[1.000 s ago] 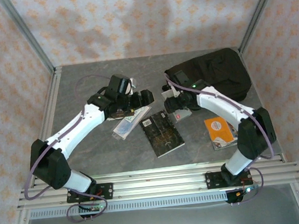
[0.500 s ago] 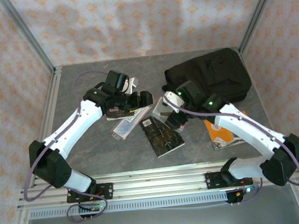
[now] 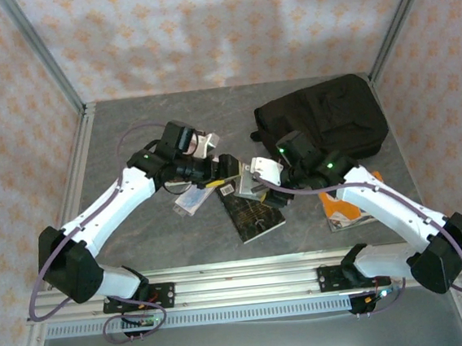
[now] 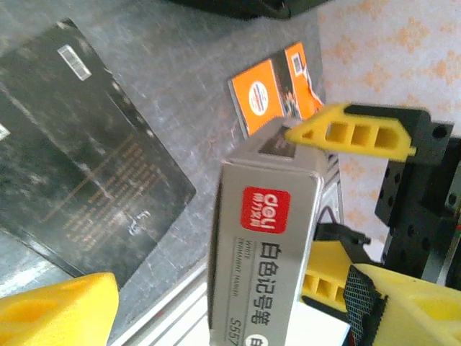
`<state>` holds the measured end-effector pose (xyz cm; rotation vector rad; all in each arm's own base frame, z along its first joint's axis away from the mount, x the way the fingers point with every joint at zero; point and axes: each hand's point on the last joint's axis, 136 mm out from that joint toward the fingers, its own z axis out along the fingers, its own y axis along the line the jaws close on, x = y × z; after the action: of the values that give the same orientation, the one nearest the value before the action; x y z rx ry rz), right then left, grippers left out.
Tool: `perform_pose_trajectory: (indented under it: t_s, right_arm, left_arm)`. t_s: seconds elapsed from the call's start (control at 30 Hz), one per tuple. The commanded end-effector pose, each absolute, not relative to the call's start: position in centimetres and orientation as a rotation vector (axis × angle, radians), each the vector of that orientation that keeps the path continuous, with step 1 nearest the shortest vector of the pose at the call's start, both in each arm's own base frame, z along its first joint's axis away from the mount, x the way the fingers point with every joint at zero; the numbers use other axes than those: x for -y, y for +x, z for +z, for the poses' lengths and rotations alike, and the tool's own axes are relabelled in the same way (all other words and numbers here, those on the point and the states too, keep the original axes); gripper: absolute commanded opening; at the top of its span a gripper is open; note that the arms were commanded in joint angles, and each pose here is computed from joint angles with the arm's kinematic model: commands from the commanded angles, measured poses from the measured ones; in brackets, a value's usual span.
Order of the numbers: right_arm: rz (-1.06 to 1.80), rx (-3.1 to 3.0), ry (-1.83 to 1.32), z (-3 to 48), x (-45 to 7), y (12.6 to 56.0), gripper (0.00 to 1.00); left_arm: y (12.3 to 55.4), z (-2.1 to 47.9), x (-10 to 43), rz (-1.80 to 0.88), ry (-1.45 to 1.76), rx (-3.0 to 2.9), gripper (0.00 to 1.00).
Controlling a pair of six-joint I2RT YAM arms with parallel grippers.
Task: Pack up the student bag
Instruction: Pass the loose stationery.
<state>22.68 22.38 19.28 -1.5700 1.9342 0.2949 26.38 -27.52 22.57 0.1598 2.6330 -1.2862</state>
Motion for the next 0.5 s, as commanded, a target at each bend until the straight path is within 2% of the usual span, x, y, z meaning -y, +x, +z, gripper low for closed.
perform_pose_trajectory:
  t_s: [0.0, 0.1, 0.37, 0.47]
  right_arm:
    - [0.334, -1.843, -1.592, 20.5, -23.2, 22.1, 0.76]
    - [0.363, -1.828, -1.602, 20.5, -23.5, 21.7, 0.75]
    - [0.408, -1.806, -1.59, 20.6, -24.2, 21.2, 0.75]
    - [0.42, -1.802, -1.571, 20.7, -24.3, 21.2, 0.75]
  left_arm:
    - [24.5, 22.9, 29.3, -1.326, 0.314, -2.628, 0.83]
    - [24.4, 21.8, 29.7, -1.249, 0.382, -2.651, 0.82]
    - [25.2, 21.2, 31.8, -1.355, 0.318, -2.641, 0.79]
    - [25.2, 21.3, 32.4, -1.401, 0.307, -2.627, 0.74]
